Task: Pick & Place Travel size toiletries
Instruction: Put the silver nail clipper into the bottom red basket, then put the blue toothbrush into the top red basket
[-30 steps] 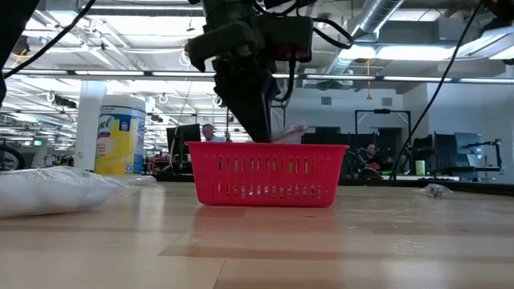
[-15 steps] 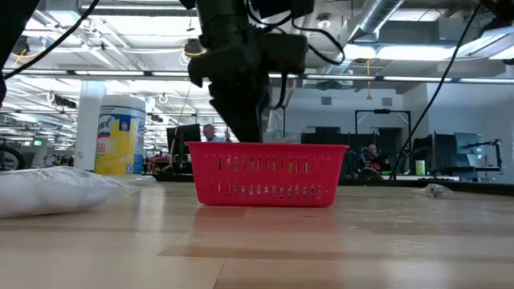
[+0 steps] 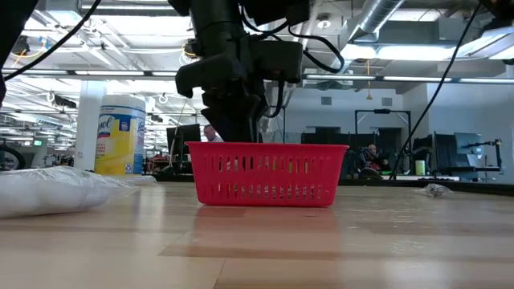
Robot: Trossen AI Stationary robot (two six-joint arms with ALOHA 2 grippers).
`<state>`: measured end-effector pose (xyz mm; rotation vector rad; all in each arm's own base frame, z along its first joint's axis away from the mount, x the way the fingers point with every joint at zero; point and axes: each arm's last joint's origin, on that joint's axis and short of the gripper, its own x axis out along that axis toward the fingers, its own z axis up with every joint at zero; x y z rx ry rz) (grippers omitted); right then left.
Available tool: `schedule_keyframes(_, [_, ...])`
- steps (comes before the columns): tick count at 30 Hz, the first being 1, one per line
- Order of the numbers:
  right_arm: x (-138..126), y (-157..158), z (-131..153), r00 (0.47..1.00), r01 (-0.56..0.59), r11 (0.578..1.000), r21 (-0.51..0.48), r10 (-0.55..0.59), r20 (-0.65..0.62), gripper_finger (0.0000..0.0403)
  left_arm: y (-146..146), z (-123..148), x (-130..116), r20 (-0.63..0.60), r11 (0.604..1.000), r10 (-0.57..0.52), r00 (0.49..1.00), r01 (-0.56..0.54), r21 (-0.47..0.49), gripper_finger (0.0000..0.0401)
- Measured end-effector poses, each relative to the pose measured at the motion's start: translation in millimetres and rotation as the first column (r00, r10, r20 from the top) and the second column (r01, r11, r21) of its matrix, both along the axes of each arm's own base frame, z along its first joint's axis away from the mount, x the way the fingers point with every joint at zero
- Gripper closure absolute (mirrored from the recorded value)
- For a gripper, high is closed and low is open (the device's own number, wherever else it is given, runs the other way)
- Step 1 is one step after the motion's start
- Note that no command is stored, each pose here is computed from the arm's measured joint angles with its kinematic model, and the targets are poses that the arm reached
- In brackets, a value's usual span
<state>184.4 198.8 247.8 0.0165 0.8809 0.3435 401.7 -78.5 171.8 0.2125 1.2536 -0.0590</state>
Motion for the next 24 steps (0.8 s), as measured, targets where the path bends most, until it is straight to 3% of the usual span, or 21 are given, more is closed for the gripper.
schedule_keyframes(15, [0.0,-0.1,0.0,1.0,0.0,1.0,-0.001,0.0,0.0,0.0326,1.9,1.6,-1.0,0.001,0.999,0.016,1.0,-0.016,0.033,0.028])
schedule_keyframes(24, [-0.1,-0.3,-0.2,1.0,-0.002,1.0,-0.004,0.002,-0.002,0.0326,3.4,28.2,-7.4,0.063,0.999,0.024,0.998,-0.025,0.024,0.0278])
